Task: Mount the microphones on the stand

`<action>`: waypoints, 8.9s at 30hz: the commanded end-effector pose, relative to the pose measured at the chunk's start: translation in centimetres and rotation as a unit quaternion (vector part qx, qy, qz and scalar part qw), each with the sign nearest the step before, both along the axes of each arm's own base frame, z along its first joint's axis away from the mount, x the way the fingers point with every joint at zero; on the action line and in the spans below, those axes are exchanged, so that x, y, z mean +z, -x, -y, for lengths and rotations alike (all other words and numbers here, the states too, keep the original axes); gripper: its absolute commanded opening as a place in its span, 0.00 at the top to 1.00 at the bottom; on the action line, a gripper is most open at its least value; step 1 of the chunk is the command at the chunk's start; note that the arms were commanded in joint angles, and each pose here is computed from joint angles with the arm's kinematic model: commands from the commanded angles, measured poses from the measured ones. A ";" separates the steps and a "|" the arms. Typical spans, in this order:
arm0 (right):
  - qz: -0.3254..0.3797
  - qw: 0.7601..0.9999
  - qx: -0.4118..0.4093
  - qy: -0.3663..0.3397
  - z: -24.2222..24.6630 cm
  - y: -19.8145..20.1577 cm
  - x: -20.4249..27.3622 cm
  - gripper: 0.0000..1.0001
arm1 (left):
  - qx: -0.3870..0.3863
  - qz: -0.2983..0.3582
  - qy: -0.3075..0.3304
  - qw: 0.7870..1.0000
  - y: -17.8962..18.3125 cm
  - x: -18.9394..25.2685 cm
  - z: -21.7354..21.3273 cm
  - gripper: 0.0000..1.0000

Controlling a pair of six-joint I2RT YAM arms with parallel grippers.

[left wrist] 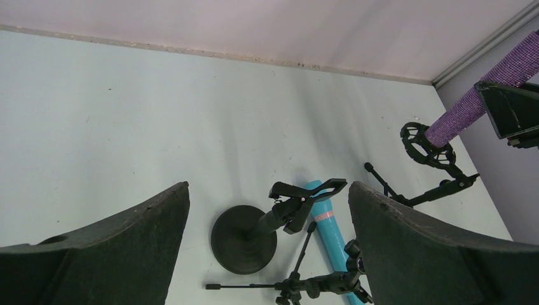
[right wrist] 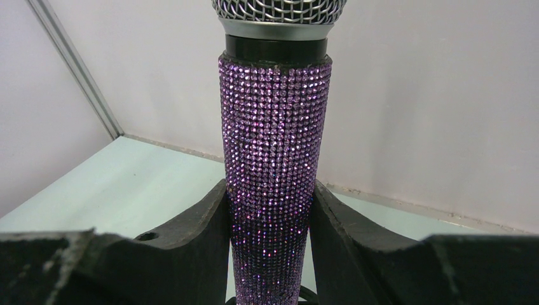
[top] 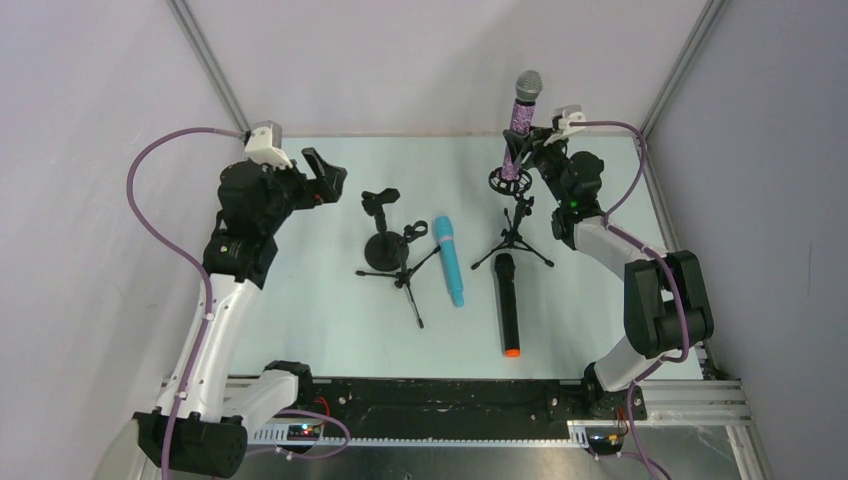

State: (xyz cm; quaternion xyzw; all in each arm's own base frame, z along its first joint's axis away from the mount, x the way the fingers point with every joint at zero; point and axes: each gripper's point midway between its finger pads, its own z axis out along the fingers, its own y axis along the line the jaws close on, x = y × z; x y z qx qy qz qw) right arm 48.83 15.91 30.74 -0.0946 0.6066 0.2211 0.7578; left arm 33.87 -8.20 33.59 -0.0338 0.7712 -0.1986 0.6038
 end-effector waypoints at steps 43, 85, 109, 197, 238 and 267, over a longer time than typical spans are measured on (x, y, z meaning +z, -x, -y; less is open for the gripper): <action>0.003 0.990 -0.066 0.126 -0.5 1.8 -3.8 1.00 | -0.016 0.020 0.012 1.000 0.0 1.5 0.8 0.02; -0.115 0.990 -0.072 0.030 0.0 5.4 -3.6 0.07 | -0.026 0.020 0.013 0.999 0.0 1.5 1.1 0.02; -0.251 0.968 -0.006 0.018 0.8 14.7 -4.3 0.01 | -0.027 0.049 0.065 0.996 -4.7 8.5 2.3 0.02; -0.240 0.963 -0.086 0.091 0.7 8.4 -2.4 1.00 | -0.043 -0.019 0.061 0.997 -6.4 2.6 3.4 0.02; -0.008 0.993 -0.111 0.049 1.9 8.2 11.3 1.00 | -0.049 -0.021 0.057 0.997 -6.5 2.4 3.7 0.02; 0.069 0.987 -0.146 -0.005 2.6 3.5 14.7 1.00 | -0.045 -0.018 0.056 0.997 -6.4 2.6 3.5 0.02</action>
